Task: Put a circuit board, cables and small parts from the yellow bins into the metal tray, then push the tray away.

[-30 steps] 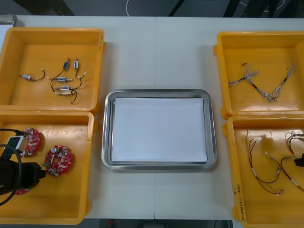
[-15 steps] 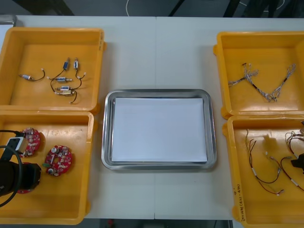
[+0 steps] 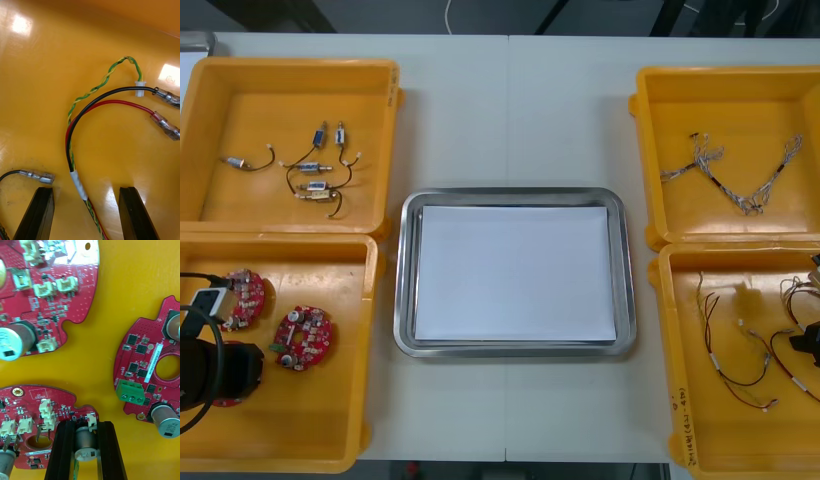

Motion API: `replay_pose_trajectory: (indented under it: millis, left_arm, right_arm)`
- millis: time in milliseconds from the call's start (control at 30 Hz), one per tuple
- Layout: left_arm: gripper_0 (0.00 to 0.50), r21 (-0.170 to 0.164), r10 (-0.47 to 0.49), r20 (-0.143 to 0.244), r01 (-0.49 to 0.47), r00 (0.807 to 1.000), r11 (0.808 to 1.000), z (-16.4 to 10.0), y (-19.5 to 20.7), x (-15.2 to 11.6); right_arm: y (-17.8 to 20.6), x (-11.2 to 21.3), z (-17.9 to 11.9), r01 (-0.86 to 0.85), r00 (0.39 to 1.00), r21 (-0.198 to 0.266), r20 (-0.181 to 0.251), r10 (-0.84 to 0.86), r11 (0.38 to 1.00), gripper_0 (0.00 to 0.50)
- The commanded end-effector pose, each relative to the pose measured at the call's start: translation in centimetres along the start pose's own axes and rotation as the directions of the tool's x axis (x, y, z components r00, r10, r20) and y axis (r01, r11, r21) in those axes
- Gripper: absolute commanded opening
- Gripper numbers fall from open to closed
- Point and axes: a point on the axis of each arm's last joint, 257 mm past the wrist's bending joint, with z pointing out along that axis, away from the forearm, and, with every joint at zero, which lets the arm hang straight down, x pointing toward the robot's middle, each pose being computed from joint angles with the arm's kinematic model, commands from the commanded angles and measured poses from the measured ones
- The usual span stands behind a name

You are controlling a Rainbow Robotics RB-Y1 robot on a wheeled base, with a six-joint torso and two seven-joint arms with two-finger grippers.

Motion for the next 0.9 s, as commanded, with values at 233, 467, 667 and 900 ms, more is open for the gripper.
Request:
replay_pose_trajectory:
  millis: [233,467,667,900]
  left_arm:
    - [0.000,-0.066,0.162,-0.038,-0.164,0.986,0.984,-5.3,2.0,-1.9]
    - [0.000,-0.089,0.177,-0.058,-0.182,0.983,0.979,-8.3,1.6,-4.2]
    - [0.001,-0.093,0.199,-0.064,-0.205,0.978,0.974,-10.3,0.2,-6.3]
    - [0.000,-0.066,0.238,-0.072,-0.243,0.969,0.968,-12.7,-2.2,-8.7]
  right_arm:
    - [-0.7,0.1,-0.1,0.033,0.999,0.012,-0.017,-0.033,0.999,0.500]
    - [-0.6,0.1,-0.1,0.029,0.999,0.007,-0.015,-0.029,1.000,0.000]
    - [-0.5,0.0,-0.1,0.025,1.000,0.002,-0.013,-0.025,1.000,0.000]
    - [-1.2,-1.5,-1.7,0.039,0.999,0.014,0.011,-0.040,0.999,0.000]
